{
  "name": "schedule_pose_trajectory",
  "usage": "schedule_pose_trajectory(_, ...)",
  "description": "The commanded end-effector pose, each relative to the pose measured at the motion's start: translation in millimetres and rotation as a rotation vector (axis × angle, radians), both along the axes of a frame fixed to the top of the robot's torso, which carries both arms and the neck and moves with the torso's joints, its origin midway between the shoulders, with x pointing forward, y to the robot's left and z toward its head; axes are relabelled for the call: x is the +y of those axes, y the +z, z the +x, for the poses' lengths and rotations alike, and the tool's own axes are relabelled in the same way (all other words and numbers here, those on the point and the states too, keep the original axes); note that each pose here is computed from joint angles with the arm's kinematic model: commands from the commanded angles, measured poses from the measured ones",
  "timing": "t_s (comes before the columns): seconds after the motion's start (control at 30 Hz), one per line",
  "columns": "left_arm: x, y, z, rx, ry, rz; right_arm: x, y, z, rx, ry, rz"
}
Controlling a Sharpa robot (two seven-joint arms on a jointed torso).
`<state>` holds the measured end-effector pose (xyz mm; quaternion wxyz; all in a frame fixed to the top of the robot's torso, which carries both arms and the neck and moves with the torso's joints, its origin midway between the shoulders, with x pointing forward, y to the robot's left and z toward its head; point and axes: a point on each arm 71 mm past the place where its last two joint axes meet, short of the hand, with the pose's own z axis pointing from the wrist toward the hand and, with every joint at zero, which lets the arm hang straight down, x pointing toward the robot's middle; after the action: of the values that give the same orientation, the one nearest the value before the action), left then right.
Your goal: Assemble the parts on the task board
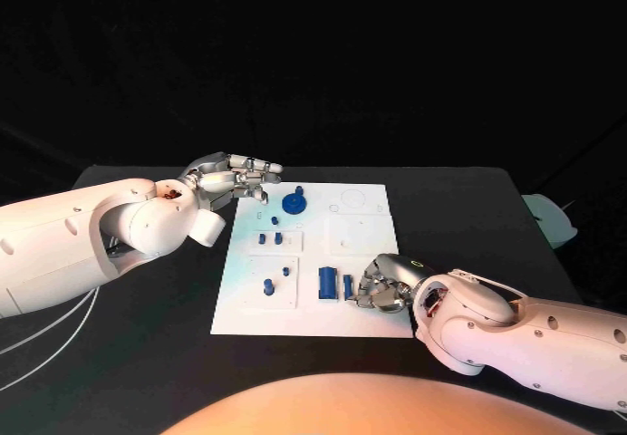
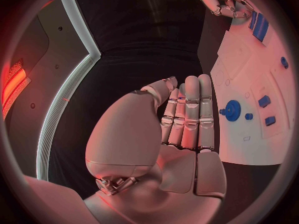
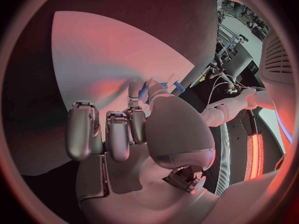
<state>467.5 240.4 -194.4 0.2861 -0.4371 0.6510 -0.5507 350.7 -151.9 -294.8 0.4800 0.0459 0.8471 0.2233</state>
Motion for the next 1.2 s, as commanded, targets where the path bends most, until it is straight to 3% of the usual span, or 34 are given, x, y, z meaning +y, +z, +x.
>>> schedule_pose_trajectory(0.03, -1.9, 1.0, -0.8, -0.008, -0.022, -0.004, 0, -0.3, 0.3, -0.004, 0.016, -0.030)
schedule_pose_trajectory(0.5, -1.8, 0.9, -0.6, -0.008, -0.024, -0.004, -1, 13.1, -5.9, -0.076, 0.016, 0.062)
schedule_pose_trajectory(0.8, -3.4, 0.9, 1.8, -0.019, -0.009, -0.023, -11, 37.7, 1.6, -0.110, 0.048, 0.332)
schedule_pose_trajectory(0.9, -3.8, -1.0, 2.9, -0.011, 0.016, -0.054, -18, 46.4, 13.2, -0.117, 0.037, 0.458)
schedule_pose_trajectory(0.97, -4.3, -2.9, 4.1, -0.008, 0.036, -0.074, -24, 51.5, 24.7, -0.113, -0.006, 0.550)
schedule_pose_trajectory(1.2, -2.3, -7.1, 14.4, -0.063, 0.153, -0.114, -55, 59.2, 74.9, -0.060, -0.222, 0.797)
